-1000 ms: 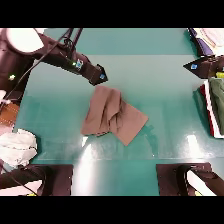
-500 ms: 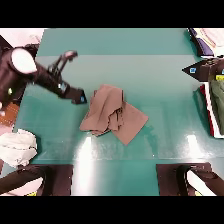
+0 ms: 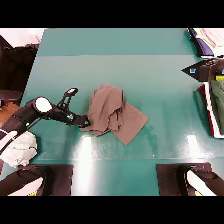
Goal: Fold the shirts.
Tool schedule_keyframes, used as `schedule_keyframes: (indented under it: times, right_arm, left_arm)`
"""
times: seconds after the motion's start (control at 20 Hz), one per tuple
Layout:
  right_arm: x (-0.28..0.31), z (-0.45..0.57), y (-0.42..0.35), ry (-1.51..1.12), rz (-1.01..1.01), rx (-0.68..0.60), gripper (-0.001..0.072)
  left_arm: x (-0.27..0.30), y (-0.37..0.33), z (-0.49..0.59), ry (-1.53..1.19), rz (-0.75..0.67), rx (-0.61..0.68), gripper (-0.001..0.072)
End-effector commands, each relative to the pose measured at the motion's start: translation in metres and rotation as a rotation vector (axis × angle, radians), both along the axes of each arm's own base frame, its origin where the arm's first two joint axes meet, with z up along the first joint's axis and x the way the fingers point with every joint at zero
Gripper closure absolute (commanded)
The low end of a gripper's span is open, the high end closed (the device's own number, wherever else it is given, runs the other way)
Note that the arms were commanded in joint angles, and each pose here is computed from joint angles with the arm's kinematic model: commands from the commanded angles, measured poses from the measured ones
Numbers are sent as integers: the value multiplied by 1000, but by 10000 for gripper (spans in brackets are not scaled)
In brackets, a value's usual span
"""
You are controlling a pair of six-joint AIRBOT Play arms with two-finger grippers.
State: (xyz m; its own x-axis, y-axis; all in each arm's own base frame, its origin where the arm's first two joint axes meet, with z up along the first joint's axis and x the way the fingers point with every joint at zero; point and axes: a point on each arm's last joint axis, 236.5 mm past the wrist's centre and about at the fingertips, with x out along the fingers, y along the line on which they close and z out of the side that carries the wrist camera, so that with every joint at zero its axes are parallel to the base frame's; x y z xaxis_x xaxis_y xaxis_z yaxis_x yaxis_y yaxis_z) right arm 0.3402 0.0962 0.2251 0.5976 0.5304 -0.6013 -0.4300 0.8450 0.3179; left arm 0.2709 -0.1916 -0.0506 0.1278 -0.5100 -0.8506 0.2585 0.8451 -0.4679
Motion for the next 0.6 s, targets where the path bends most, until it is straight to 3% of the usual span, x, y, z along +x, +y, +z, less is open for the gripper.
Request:
schedule_keyframes:
  times: [0.0, 0.25, 0.35, 0.45, 0.55]
  right_arm:
    - [0, 0, 0, -1, 0, 0, 691]
    - [0, 0, 0, 0, 1, 0, 691]
    - [0, 0, 0, 0, 1, 0, 691]
    - [-1, 0, 1, 4, 3, 0, 691]
    - [-6, -4, 2, 25, 19, -4, 691]
  left_arm:
    - [6, -1, -7, -36, 42, -24, 94]
    - [1, -3, -8, -15, 35, -29, 97]
    - [-3, -3, -9, -9, 11, -27, 469]
    - [-5, -3, -9, -5, 1, -26, 670]
    - [-7, -3, -2, 3, -20, -23, 683]
